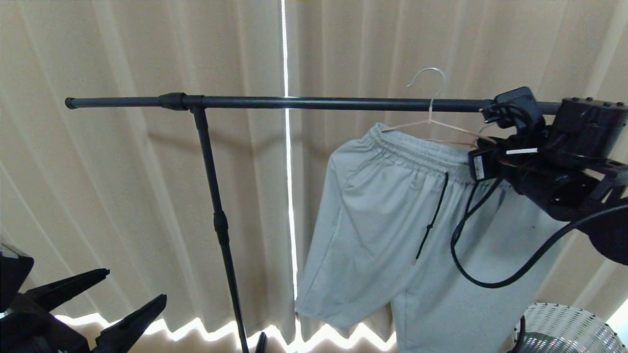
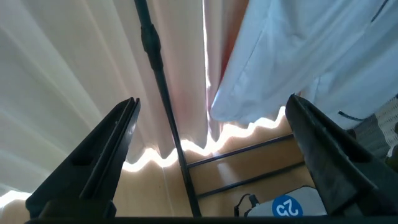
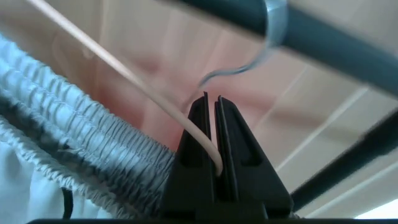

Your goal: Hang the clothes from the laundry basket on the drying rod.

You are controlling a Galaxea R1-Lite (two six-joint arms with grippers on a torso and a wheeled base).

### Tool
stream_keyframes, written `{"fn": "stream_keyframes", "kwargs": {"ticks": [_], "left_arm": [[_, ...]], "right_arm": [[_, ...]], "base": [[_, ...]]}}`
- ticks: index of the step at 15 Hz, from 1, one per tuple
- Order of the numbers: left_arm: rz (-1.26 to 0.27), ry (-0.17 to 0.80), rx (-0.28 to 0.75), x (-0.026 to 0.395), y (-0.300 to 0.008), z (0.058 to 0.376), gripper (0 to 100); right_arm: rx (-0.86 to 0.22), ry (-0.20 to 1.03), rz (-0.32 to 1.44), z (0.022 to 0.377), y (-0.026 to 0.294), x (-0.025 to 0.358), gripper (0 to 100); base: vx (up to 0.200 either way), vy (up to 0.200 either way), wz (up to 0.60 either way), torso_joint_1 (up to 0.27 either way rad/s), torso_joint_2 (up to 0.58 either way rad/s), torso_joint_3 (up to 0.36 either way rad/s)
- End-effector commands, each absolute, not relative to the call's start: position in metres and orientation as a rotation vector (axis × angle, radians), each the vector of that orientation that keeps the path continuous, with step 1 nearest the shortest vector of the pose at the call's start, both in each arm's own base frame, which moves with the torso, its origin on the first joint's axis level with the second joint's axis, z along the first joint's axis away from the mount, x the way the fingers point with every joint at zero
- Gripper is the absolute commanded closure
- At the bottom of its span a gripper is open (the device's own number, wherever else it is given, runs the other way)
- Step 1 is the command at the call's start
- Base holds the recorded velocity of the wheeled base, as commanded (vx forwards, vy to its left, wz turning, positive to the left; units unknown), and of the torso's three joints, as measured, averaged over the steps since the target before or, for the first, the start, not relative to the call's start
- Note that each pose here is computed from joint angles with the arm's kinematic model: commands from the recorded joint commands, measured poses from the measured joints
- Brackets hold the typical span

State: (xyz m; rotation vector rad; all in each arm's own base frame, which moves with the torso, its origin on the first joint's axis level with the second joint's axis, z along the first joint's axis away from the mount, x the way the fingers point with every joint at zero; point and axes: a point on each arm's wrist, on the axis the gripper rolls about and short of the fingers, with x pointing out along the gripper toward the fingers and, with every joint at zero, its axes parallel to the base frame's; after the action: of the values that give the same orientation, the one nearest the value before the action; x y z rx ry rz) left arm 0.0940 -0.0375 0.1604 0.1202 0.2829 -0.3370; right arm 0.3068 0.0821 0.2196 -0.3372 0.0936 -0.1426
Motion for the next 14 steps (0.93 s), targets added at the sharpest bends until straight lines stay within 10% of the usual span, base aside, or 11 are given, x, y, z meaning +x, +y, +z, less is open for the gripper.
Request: {"fn": "stream_keyframes", "kwargs": {"ticks": [1,14], "left_arm": [[-0.337,0.288,0.122,0.095,-0.038,0.160,0],[-0.338,0.319,0.127,0.099,-0.040,0.156,0]], "right_arm": [[-0.362,0.137,-0.120,0.202,0.100,0.320,100],[-0.409,0.160,-0.199,0.195,0.118,0.325,100]], "base": [[0.000,0.000,0.00,0.000,0.00,0.000],[0.000,0.000,0.00,0.000,0.00,0.000]]}}
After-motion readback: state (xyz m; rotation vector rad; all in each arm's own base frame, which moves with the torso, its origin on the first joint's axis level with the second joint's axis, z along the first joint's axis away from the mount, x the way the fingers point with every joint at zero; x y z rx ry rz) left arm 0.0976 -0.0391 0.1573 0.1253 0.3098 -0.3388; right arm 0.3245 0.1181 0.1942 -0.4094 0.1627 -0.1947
